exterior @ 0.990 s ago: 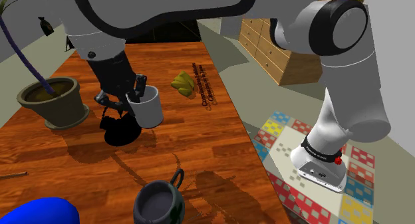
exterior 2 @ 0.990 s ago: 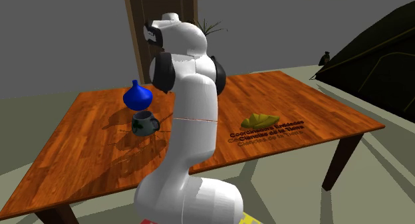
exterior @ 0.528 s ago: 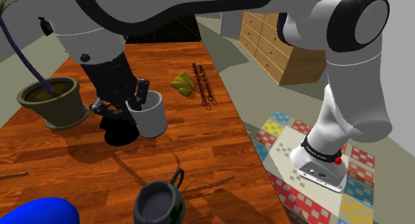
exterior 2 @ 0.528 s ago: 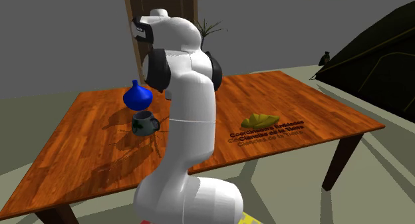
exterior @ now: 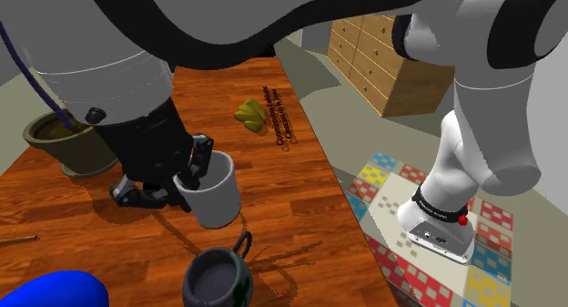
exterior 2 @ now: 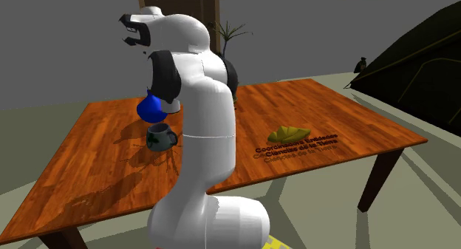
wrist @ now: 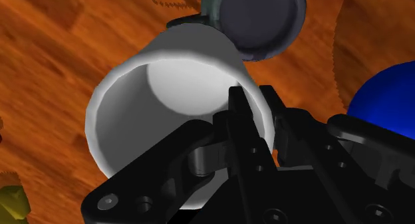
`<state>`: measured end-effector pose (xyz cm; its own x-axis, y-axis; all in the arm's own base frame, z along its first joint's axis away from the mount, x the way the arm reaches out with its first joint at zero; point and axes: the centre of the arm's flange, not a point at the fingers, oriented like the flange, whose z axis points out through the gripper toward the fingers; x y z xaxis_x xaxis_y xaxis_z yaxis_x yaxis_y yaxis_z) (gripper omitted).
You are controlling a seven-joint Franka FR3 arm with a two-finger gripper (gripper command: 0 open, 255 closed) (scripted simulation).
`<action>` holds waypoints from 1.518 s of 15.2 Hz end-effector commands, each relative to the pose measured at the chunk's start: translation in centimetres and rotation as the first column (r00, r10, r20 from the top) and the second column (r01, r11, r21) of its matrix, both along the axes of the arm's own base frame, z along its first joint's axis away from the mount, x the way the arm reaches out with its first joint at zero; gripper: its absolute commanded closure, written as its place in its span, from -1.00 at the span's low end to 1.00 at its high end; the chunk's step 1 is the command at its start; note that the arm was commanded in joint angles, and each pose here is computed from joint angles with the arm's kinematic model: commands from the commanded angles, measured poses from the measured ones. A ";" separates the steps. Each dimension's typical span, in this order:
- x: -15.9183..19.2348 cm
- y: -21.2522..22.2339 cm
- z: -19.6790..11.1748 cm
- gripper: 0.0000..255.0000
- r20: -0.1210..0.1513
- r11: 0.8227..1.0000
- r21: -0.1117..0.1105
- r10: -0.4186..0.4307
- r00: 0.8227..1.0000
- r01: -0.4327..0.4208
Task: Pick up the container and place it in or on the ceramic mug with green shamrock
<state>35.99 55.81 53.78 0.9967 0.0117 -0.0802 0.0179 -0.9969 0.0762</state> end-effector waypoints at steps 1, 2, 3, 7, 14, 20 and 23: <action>-2.7 1.6 0.3 1.00 0.000 1.000 0.000 -0.001 1.000 0.001; -3.8 2.2 0.5 1.00 0.000 1.000 0.000 -0.001 1.000 0.001; -5.1 2.9 0.7 1.00 0.000 1.000 0.000 -0.001 1.000 0.001; -5.1 2.9 -1.5 1.00 0.000 1.000 0.000 -0.001 1.000 0.001; -5.1 2.9 -5.1 1.00 0.000 1.000 0.000 -0.001 1.000 0.001; -5.1 2.9 -8.3 1.00 0.000 1.000 0.000 -0.001 1.000 0.001; -5.1 2.9 -8.8 1.00 0.000 1.000 0.000 -0.001 1.000 0.001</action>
<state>30.94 58.66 45.13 0.9967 0.0107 -0.0805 0.0169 -0.9969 0.0767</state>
